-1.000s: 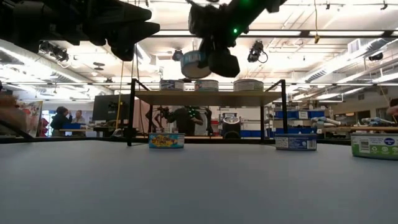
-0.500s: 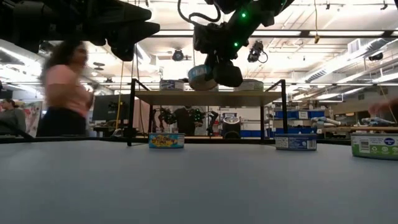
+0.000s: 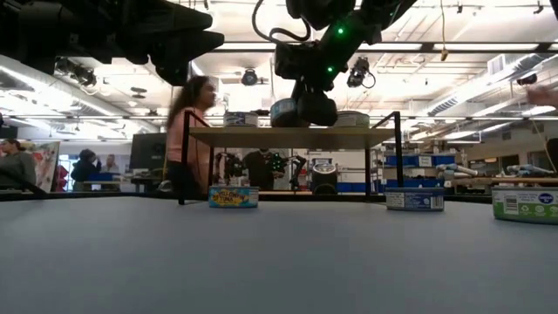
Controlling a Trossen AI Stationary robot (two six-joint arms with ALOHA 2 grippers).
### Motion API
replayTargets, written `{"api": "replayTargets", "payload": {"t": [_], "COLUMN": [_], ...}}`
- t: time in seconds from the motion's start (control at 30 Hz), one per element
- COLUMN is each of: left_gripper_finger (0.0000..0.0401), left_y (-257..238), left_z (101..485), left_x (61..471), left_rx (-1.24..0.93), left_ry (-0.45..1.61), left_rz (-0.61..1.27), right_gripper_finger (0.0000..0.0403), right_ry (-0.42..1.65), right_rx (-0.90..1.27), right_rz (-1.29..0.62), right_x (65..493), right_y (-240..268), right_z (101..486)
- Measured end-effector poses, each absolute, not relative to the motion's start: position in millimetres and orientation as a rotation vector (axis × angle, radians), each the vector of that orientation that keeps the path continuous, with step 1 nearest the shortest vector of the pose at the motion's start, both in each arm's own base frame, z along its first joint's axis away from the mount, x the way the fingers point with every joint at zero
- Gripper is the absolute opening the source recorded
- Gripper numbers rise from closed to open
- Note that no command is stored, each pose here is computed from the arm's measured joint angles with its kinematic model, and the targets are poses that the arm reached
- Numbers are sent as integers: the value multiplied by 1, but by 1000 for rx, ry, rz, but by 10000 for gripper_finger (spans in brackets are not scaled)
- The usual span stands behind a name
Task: Stack canned seafood by type on shelf
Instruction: Put the light blue tuna can on the shelf aligned with the other light blue tuna can
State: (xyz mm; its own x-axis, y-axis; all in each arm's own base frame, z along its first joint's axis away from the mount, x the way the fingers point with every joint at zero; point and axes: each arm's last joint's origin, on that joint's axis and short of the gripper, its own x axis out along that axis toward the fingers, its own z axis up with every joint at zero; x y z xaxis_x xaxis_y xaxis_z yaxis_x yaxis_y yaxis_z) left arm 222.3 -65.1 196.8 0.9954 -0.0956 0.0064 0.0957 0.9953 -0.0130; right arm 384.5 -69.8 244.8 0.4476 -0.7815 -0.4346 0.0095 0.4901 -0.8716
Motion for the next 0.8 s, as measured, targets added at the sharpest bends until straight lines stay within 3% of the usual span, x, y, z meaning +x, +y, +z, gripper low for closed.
{"api": "replayTargets", "payload": {"t": [0.8], "left_gripper_finger": [163], "left_y": [-66], "left_z": [197], "left_x": [222], "left_rx": [-14], "left_ry": [-4], "left_rz": [-112], "right_gripper_finger": [288], "right_ry": [916], "right_rx": [-784], "right_rz": [-589], "right_x": [386], "right_y": [-69], "right_z": [244]}}
